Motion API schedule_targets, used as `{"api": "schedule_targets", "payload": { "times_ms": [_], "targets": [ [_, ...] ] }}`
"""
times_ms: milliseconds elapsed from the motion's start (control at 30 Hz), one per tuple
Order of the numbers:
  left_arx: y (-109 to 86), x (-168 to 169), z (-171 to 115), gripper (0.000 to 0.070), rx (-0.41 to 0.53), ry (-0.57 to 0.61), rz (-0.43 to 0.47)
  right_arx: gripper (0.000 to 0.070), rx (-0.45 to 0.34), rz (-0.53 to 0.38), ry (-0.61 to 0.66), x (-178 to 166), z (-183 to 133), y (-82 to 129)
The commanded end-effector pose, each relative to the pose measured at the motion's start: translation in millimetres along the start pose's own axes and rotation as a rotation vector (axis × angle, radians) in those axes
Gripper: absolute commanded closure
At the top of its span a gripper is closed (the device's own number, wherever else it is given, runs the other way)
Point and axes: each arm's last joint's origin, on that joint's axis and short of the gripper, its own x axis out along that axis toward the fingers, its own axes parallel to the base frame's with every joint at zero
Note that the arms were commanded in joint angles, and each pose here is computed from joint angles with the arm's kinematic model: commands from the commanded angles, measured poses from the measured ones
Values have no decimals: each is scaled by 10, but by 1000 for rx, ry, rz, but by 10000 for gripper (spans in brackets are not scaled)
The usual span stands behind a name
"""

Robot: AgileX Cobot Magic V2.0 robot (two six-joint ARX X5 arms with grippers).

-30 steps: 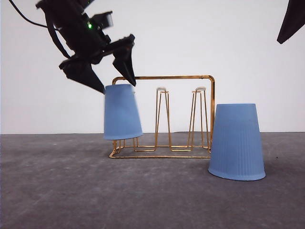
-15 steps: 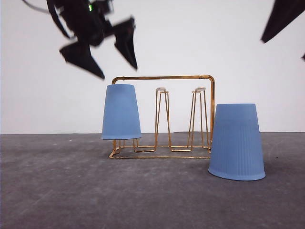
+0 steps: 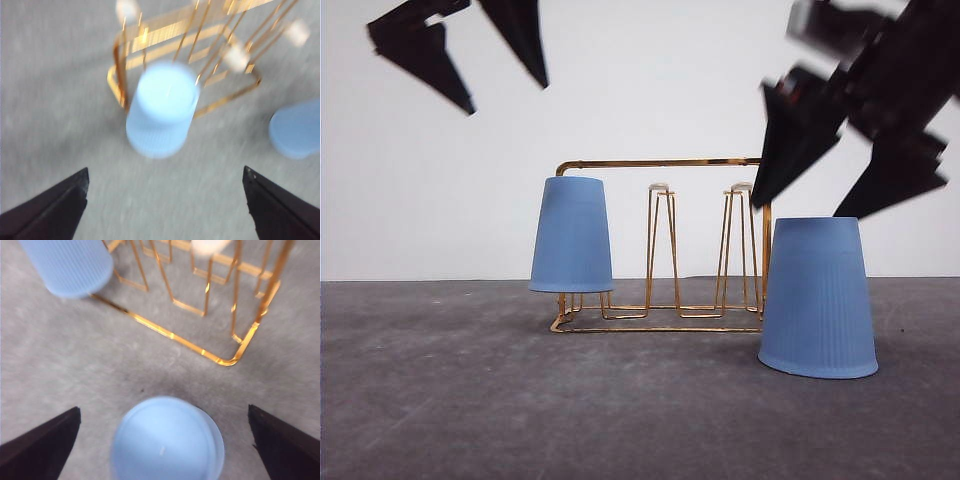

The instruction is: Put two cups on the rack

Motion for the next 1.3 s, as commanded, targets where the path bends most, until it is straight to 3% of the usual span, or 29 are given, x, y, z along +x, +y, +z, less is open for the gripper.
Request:
{"api": "schedule_targets", "payload": {
  "times_ms": [0, 167, 367, 433, 600, 967, 1067, 1267],
  "targets": [
    [2, -3, -85, 110, 9, 1, 3, 0, 12, -1, 19, 109, 7, -6],
    [26, -53, -483, 111, -47, 6, 15, 12, 25, -12, 76, 282, -50, -51],
    [2, -189, -817, 111, -95, 1, 26, 287, 26, -10, 66, 302, -40, -55],
    [-6, -247, -840, 111, -94, -11, 26, 326, 25, -1, 57, 292, -11, -49],
    [-14, -309, -846, 111, -91, -36, 25, 326, 5, 18, 24, 124, 228, 3],
    [-14, -306, -831, 111, -90, -49, 26, 325, -122, 13, -167, -662, 977, 223],
    [-14, -307, -830, 111, -90, -51, 26, 325, -136, -2, -209, -681, 1050, 226],
    [-14, -307, -828, 111, -96, -53, 25, 325, -136, -26, -219, -405, 1119, 148]
  ]
}}
